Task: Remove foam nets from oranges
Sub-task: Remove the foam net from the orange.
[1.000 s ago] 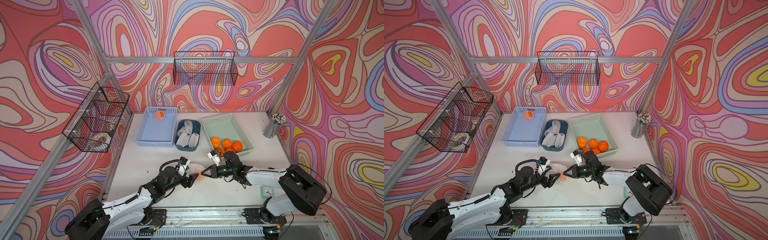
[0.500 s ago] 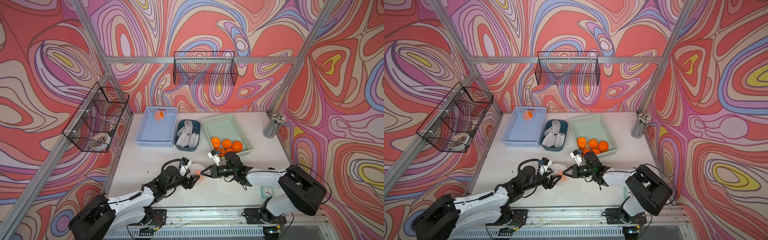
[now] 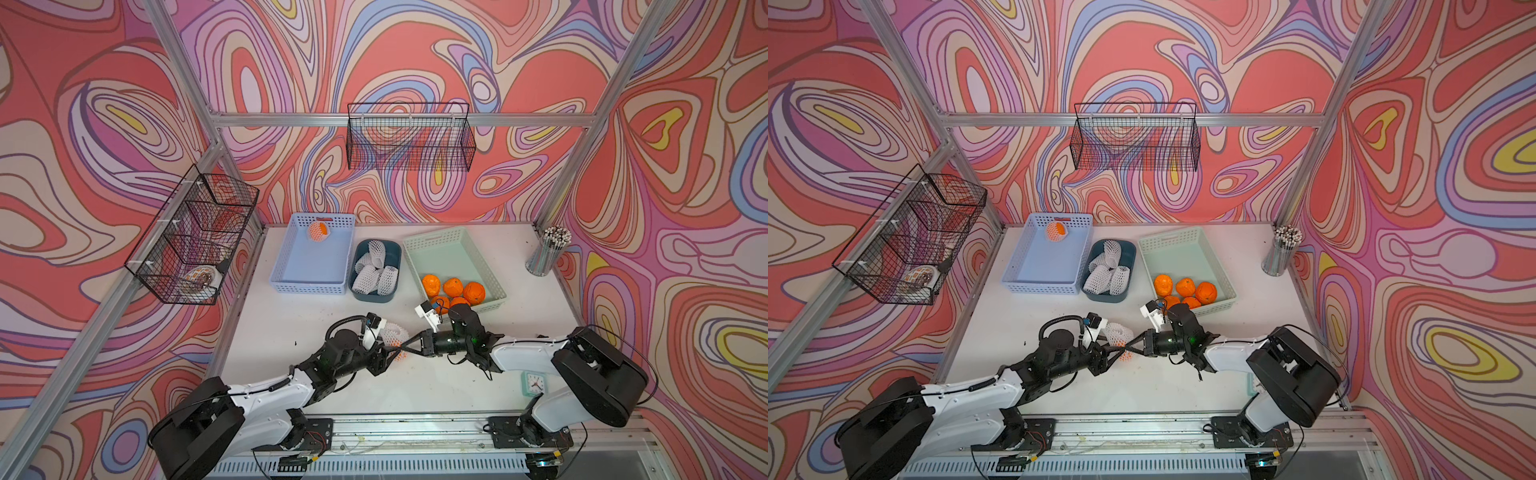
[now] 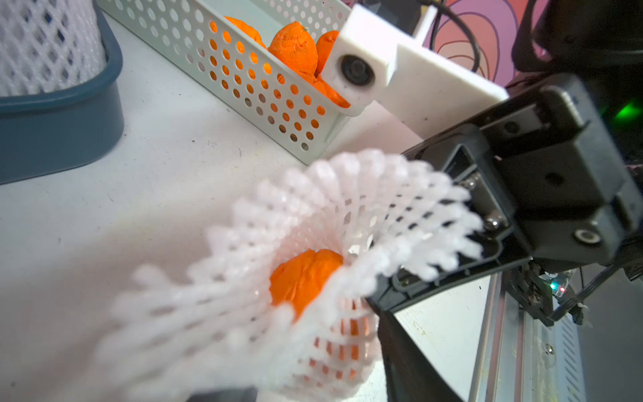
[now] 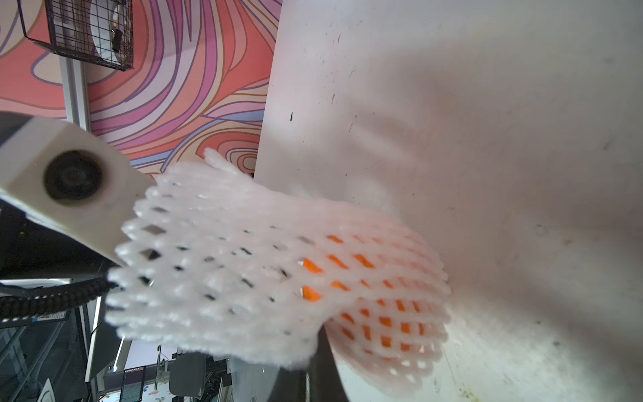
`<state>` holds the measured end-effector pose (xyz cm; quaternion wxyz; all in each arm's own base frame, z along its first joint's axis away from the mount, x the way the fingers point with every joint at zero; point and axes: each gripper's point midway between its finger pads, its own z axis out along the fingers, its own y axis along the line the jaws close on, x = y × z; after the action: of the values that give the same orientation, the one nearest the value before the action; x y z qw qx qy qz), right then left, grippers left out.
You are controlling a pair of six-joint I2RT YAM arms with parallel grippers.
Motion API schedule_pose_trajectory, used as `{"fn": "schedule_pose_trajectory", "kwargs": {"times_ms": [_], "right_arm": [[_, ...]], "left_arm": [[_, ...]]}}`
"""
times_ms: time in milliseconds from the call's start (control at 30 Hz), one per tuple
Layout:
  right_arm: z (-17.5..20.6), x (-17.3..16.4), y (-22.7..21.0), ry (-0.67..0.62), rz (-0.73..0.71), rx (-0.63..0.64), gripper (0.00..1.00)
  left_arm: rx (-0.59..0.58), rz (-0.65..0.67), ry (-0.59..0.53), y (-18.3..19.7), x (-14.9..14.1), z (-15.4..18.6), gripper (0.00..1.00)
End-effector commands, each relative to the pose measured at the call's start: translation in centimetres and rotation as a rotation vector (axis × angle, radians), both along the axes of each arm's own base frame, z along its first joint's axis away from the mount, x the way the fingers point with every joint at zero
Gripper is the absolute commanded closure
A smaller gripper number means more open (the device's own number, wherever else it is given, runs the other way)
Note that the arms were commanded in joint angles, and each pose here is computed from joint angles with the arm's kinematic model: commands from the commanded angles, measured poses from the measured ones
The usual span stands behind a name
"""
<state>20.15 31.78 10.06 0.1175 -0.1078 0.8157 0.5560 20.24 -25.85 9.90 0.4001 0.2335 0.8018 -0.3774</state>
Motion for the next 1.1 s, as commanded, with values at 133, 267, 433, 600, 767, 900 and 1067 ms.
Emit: {"fn": "schedule_pose_trajectory", "kwargs": {"times_ms": [133,267,433,600,767,900,1067], "right_arm": [[-0.1,0.1,0.1,-0.003,0.004,0.007,1.0],[0.2,0.1,0.1,-0.006,0.002,0.009,1.0],[0.3,0.0,-0.1,-0.006,0.005,-0.003,0.92],[-0.7,0.0,-1.2,-0.021,-0.01,-0.115,0.73],[-0.7,0.3,-2.9,-0.093,-0.041,-0.235,0.59],[-1.2,0.6,-4.3,-0.139,-0.072,-0.322,0.57],[-1.6,1.5,-5.6,-0.19,-0.116,-0.4,0.57]], "left_arm": [[-0.053,-0.044,-0.035,-1.3,0.3,2.1,0.61],[-0.043,-0.042,-0.029,-1.3,0.4,1.7,0.72],[-0.04,-0.047,-0.023,-1.7,0.6,1.9,0.84],[-0.04,-0.055,-0.003,-2.0,0.7,2.4,0.9],[-0.048,-0.063,0.055,-2.6,0.8,2.8,0.93],[-0.062,-0.07,0.1,-3.3,1.0,2.9,0.96],[-0.068,-0.071,0.145,-3.9,1.2,2.2,0.98]]}}
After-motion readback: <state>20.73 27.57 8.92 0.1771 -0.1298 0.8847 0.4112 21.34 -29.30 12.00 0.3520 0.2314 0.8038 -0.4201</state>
